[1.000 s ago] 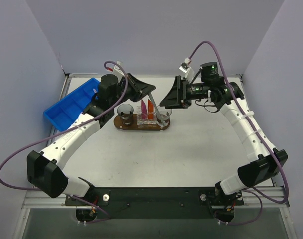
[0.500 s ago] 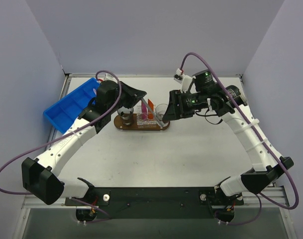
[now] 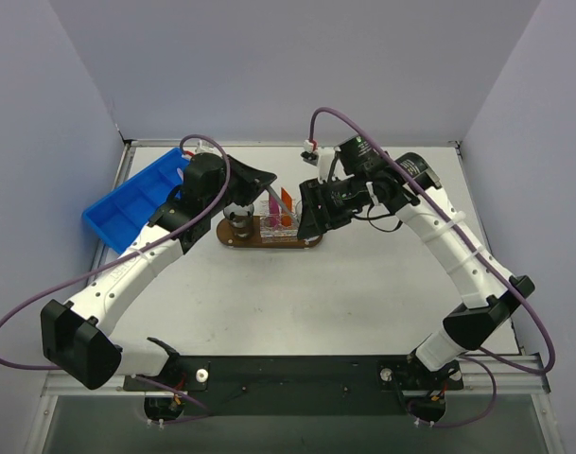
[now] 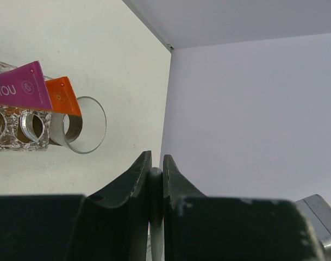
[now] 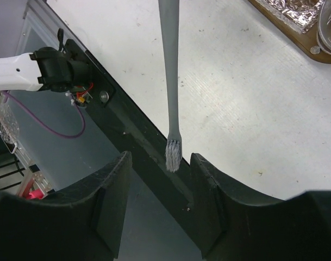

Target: Prepare toiletry sets of a toothbrush and toothpaste on the tray

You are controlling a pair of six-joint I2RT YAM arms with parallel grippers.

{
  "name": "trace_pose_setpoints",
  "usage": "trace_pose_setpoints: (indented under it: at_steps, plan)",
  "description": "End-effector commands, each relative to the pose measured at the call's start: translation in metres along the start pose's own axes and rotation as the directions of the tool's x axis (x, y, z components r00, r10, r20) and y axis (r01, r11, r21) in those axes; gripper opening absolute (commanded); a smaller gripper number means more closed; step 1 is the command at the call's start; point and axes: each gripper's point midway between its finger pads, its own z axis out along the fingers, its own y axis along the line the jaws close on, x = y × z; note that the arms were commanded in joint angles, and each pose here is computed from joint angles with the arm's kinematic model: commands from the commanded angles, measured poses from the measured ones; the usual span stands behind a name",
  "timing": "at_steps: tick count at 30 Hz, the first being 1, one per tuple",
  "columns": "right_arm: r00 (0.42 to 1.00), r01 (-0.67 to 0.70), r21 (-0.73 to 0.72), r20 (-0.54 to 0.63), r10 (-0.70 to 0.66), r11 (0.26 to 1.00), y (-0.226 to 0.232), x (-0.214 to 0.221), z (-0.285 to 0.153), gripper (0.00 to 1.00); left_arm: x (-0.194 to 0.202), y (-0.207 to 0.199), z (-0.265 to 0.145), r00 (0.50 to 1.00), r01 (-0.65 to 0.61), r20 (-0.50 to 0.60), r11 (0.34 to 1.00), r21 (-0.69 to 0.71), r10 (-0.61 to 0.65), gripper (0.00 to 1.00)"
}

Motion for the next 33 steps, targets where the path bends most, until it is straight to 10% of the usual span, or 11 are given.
trace_pose_setpoints:
  at_steps: [1,21,28,33]
  plan:
    - [0.999,0.045,0.040,-0.027,-0.044,0.998,-0.001,0.002,0.000,0.42,-0.009,-0.027,-0.014,0.999,0.018,0.030,0.997,0.074,-0.020,0.00]
    - [0.996,0.080,0.120,-0.040,-0.075,0.990,-0.011,0.001,0.009,0.00,-0.003,-0.025,-0.013,0.998,-0.066,0.012,0.996,0.063,0.066,0.00]
    - [0.998,0.038,0.161,-0.047,-0.030,0.986,-0.026,0.008,0.000,0.00,-0.026,-0.015,-0.029,0.964,-0.250,0.096,0.968,-0.001,0.249,0.81]
    - [0.995,-0.015,0.210,-0.097,0.036,0.978,-0.043,0.030,-0.009,0.00,-0.065,0.009,-0.046,0.897,-0.390,0.163,0.909,-0.147,0.412,0.88]
